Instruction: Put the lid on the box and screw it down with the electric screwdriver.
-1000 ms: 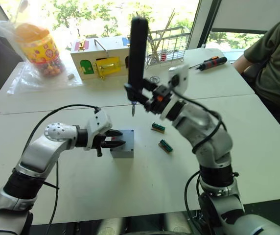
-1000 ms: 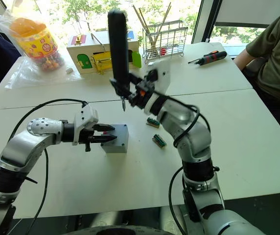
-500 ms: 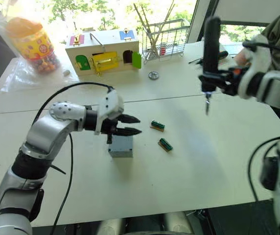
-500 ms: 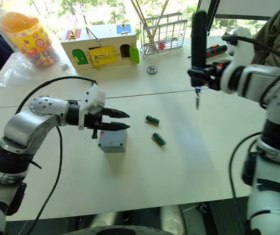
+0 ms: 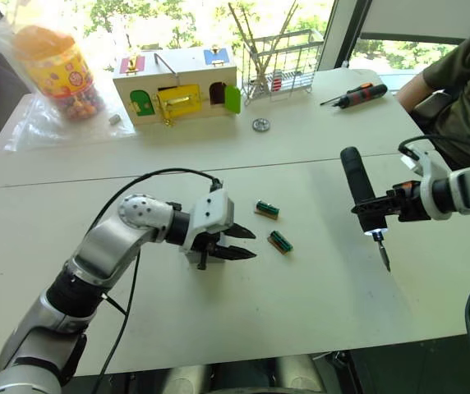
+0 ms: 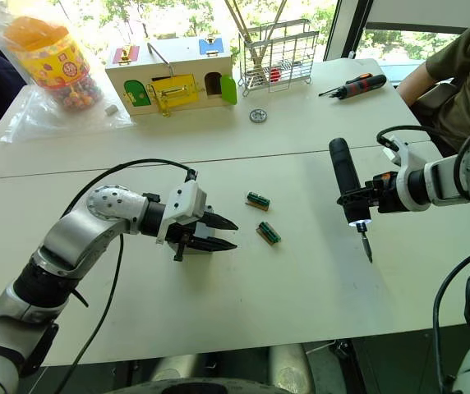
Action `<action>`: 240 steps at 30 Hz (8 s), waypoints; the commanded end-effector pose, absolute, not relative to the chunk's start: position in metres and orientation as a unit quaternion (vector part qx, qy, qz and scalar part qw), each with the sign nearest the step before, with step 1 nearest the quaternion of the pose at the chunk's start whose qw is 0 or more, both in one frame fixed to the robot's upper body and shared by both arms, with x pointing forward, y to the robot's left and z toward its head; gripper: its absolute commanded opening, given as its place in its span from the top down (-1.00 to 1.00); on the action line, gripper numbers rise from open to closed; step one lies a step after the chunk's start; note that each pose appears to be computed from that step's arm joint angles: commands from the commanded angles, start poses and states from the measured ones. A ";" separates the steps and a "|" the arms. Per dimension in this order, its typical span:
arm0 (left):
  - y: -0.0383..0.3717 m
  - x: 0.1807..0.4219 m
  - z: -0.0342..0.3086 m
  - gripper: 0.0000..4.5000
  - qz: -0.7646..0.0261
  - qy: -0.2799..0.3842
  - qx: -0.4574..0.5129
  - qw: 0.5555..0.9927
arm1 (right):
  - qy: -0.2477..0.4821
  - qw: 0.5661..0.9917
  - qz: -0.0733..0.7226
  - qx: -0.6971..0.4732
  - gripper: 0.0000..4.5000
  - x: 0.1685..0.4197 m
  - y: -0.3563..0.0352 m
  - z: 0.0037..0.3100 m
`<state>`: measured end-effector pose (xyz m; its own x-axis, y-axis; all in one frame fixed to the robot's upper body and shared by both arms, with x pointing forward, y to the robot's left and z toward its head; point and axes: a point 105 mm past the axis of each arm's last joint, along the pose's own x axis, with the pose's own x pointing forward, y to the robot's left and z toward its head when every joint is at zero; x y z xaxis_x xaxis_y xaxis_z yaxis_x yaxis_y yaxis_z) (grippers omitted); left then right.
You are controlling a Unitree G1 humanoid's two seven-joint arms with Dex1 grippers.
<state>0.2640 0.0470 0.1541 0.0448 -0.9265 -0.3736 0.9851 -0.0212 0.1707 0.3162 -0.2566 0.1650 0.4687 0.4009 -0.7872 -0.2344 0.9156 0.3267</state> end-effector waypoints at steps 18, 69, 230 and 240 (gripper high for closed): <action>0.058 0.269 0.162 0.24 -0.663 0.070 0.203 0.717 | 0.527 0.831 0.161 0.079 -0.27 0.324 -0.255 0.138; 0.156 0.313 0.111 0.24 -0.479 0.194 0.160 0.841 | 0.267 0.770 0.579 -0.029 -0.99 0.252 -0.019 0.115; 0.148 0.291 0.169 0.24 -0.503 0.149 0.178 0.833 | 0.086 0.842 0.530 -0.056 0.98 0.311 -0.029 0.153; 0.145 0.292 0.168 0.24 -0.505 0.148 0.183 0.830 | 0.087 0.848 0.519 -0.058 0.98 0.317 -0.033 0.148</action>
